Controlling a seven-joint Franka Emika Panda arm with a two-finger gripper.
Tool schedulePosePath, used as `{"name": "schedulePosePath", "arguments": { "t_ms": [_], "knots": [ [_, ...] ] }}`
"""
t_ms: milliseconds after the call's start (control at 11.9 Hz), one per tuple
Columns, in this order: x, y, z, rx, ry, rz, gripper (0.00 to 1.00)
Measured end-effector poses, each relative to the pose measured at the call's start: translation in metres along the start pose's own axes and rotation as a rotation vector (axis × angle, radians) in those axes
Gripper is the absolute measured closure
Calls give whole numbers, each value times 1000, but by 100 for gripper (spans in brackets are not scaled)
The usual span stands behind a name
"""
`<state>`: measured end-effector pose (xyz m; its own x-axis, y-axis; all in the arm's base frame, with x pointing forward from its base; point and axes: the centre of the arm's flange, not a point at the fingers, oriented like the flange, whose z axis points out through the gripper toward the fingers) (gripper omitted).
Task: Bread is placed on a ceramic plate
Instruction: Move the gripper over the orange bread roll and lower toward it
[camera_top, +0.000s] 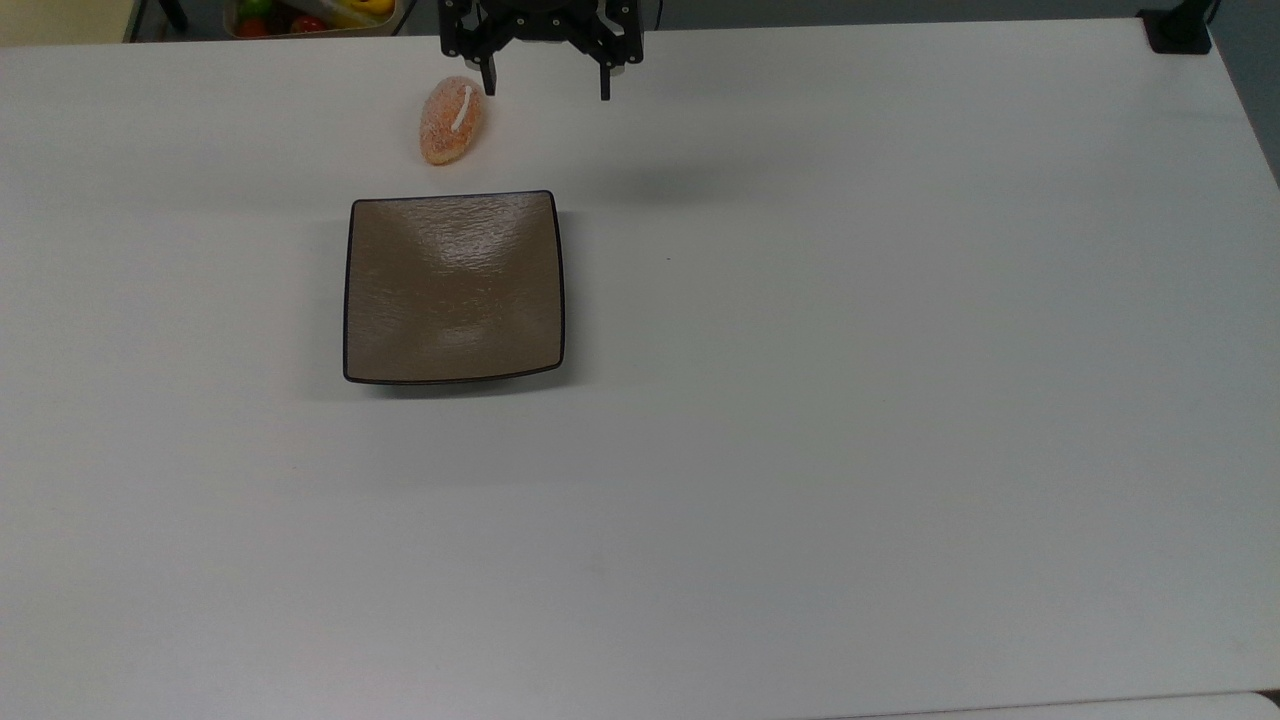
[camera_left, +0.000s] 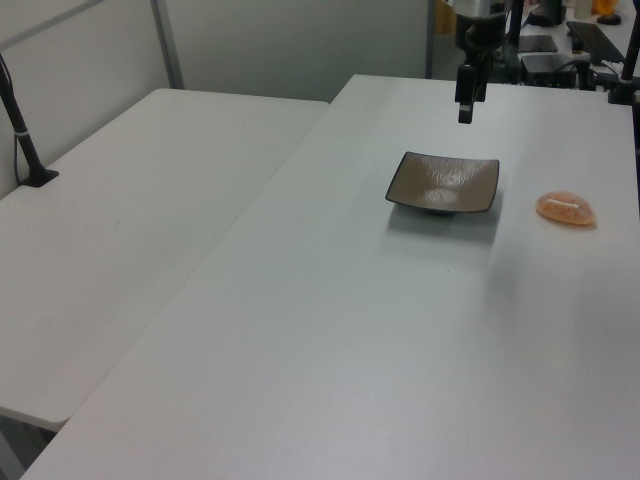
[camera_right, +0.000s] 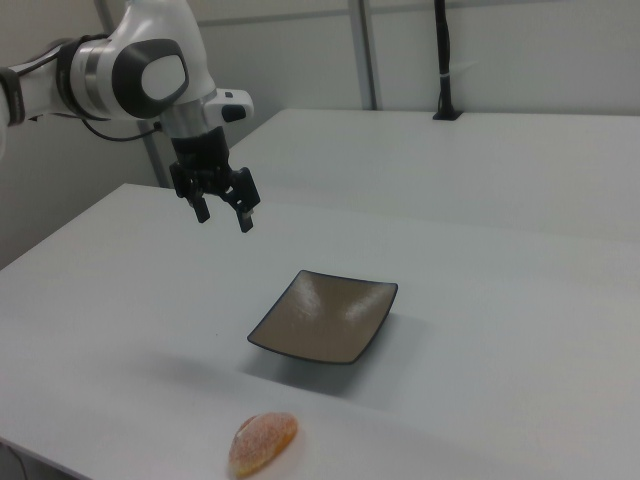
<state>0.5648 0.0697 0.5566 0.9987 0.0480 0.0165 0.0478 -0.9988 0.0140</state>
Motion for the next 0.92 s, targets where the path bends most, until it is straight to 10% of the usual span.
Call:
{"name": "schedulePosePath", "arguments": {
  "t_ms": [921],
  "knots": [
    [-22,15,7,-4,-25,-9,0]
  ]
}}
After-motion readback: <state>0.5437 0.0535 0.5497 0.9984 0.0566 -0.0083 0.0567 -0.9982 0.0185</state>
